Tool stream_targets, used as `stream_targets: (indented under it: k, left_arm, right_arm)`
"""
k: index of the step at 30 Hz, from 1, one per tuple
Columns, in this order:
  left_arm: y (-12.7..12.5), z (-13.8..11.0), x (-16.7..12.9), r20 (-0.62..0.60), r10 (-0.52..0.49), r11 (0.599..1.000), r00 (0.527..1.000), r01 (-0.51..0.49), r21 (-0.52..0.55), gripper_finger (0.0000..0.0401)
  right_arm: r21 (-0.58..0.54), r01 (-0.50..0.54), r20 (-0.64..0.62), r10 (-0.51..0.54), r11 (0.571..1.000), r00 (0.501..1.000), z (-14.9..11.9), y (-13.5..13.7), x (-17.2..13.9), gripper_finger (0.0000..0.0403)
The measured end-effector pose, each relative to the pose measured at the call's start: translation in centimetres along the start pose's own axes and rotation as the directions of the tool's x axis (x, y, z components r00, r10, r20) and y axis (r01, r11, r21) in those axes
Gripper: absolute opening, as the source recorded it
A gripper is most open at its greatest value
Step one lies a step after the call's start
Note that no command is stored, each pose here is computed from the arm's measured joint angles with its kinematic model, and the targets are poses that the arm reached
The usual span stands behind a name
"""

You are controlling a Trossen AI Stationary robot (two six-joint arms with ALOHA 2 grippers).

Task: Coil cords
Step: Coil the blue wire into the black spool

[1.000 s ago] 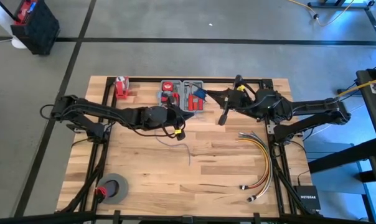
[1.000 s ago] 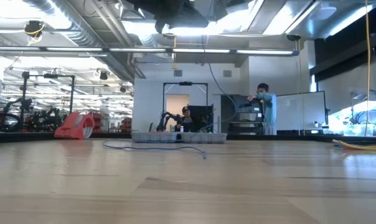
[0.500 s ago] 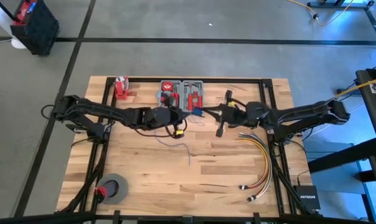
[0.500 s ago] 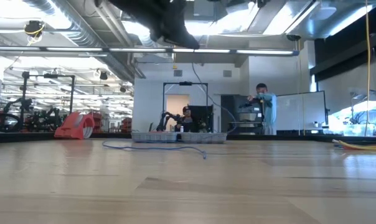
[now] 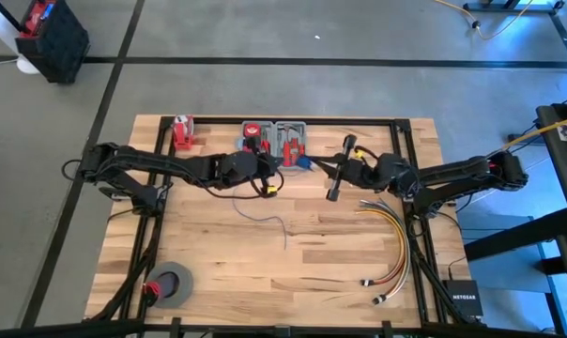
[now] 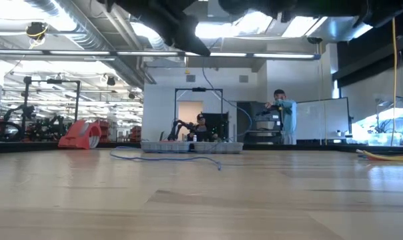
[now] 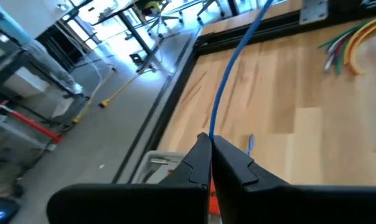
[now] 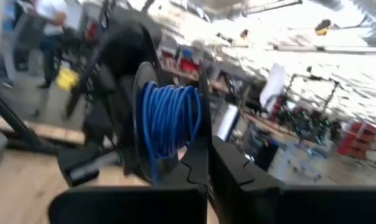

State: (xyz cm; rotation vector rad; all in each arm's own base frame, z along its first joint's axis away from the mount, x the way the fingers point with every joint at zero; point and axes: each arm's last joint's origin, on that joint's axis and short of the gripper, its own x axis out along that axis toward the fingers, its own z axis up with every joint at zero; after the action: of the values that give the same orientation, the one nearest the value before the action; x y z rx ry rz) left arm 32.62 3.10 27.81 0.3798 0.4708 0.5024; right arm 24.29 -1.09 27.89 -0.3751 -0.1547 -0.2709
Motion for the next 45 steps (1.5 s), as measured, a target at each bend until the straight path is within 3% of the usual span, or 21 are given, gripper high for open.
stream_targets:
  k: [7,14,17,20,26,35,40,45]
  left_arm:
    - [1.0,-0.3,-0.2,-0.054,0.117,0.993,0.992,-0.116,0.036,0.0000]
    - [2.0,1.1,-2.2,0.026,0.108,0.987,0.994,-0.104,-0.125,0.0000]
    - [1.4,1.7,-2.4,0.115,-0.030,0.987,0.993,0.047,-0.151,0.0000]
    - [1.0,2.6,-2.3,0.235,-0.131,0.968,0.963,0.175,-0.178,0.0000]
    - [-0.3,3.2,-1.1,0.353,-0.181,0.946,0.918,0.260,-0.193,0.0000]
    - [-2.6,3.3,2.1,0.454,-0.161,0.932,0.877,0.286,-0.224,0.0000]
    - [-4.4,3.2,4.8,0.410,-0.184,0.947,0.893,0.272,-0.168,0.0000]
    - [-4.9,2.9,6.4,0.348,-0.128,0.979,0.929,0.174,-0.103,0.0000]
  right_arm:
    - [-0.072,-0.005,-0.162,-0.007,0.997,0.987,-1.4,0.3,-0.1,0.0005]
    - [-0.205,0.062,-0.335,-0.130,0.977,0.933,-2.8,0.3,-0.4,0.0005]
    - [-0.223,0.093,-0.346,-0.168,0.970,0.923,-2.8,0.2,-0.4,0.0005]
    - [-0.226,0.097,-0.348,-0.173,0.969,0.921,-2.8,0.2,-0.5,0.0005]
    - [-0.224,0.100,-0.343,-0.174,0.970,0.923,-2.8,0.2,-0.4,0.0005]
    - [-0.193,0.105,-0.335,-0.167,0.975,0.927,-2.7,0.2,-0.4,0.0005]
    - [-0.155,0.092,-0.308,-0.136,0.984,0.941,-2.5,0.2,-0.3,0.0005]
    - [-0.122,0.132,-0.315,-0.164,0.984,0.935,-2.2,0.0,-0.1,0.0005]
